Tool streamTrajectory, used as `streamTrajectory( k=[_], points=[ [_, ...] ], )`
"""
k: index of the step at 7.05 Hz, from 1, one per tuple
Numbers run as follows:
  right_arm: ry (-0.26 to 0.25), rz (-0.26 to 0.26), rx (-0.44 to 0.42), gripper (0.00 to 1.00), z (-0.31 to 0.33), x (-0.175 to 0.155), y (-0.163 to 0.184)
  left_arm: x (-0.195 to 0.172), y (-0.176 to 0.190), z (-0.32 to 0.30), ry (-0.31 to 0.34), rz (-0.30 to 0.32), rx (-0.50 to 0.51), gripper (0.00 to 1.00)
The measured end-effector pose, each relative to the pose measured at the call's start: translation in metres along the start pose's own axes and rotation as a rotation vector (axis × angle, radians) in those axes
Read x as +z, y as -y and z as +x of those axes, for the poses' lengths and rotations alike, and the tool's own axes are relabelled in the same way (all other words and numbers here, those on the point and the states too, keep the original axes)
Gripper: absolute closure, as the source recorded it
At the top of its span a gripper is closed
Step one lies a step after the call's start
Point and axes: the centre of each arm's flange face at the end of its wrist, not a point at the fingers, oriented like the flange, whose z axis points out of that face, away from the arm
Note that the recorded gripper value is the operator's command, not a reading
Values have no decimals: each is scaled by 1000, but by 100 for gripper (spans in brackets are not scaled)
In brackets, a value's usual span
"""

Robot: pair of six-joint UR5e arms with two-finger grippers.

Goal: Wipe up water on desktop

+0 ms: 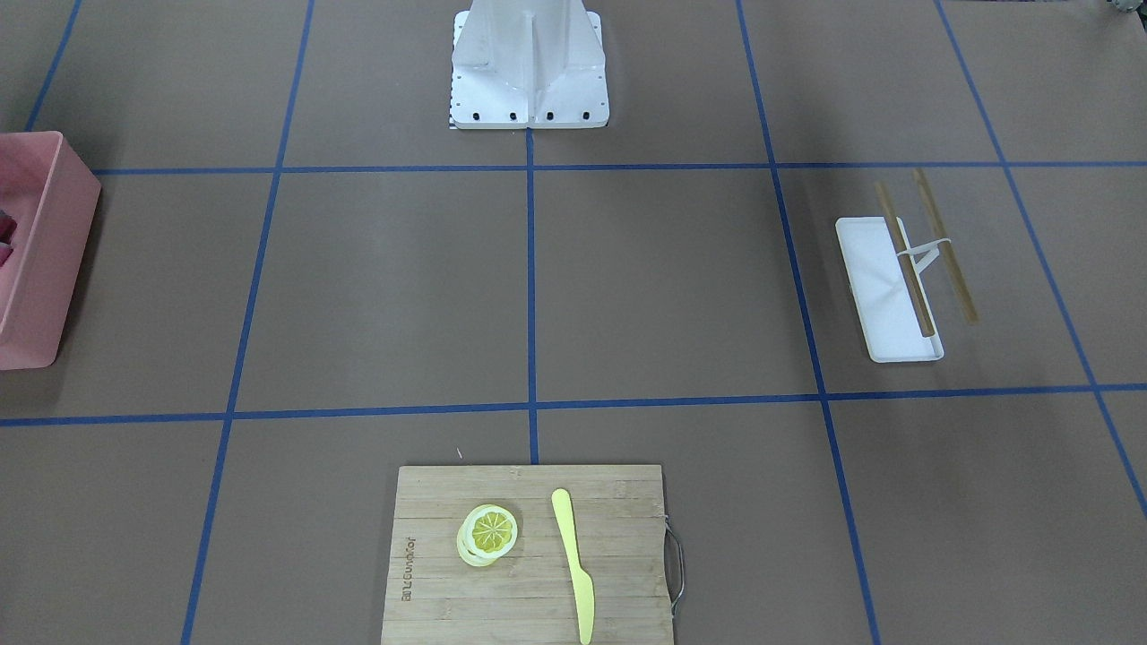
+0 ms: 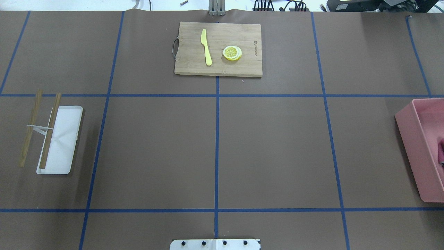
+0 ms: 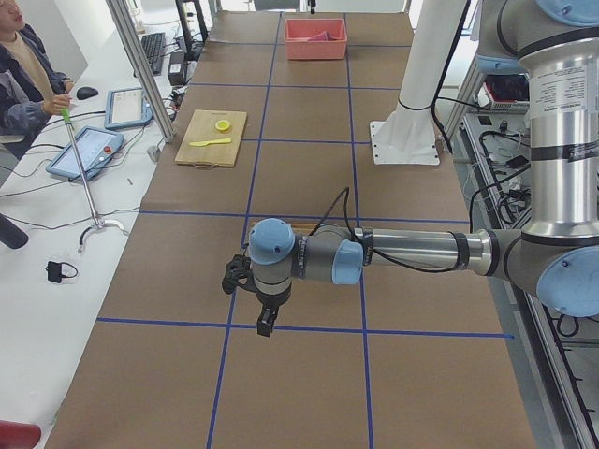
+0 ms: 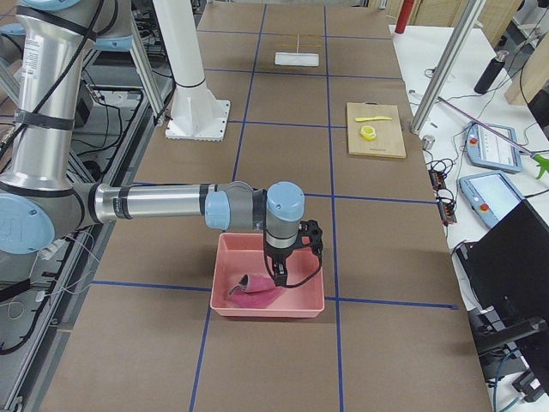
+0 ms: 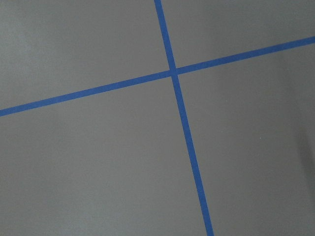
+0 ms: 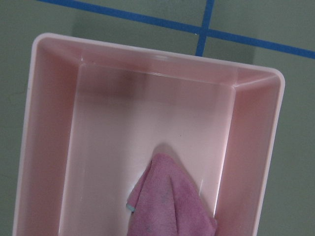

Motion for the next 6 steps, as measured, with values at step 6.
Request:
streamTrajectory(
  k=[6],
  points=[
    [-58, 24, -34, 0, -2, -10, 39, -6, 11, 5, 11, 71, 70, 2]
  ],
)
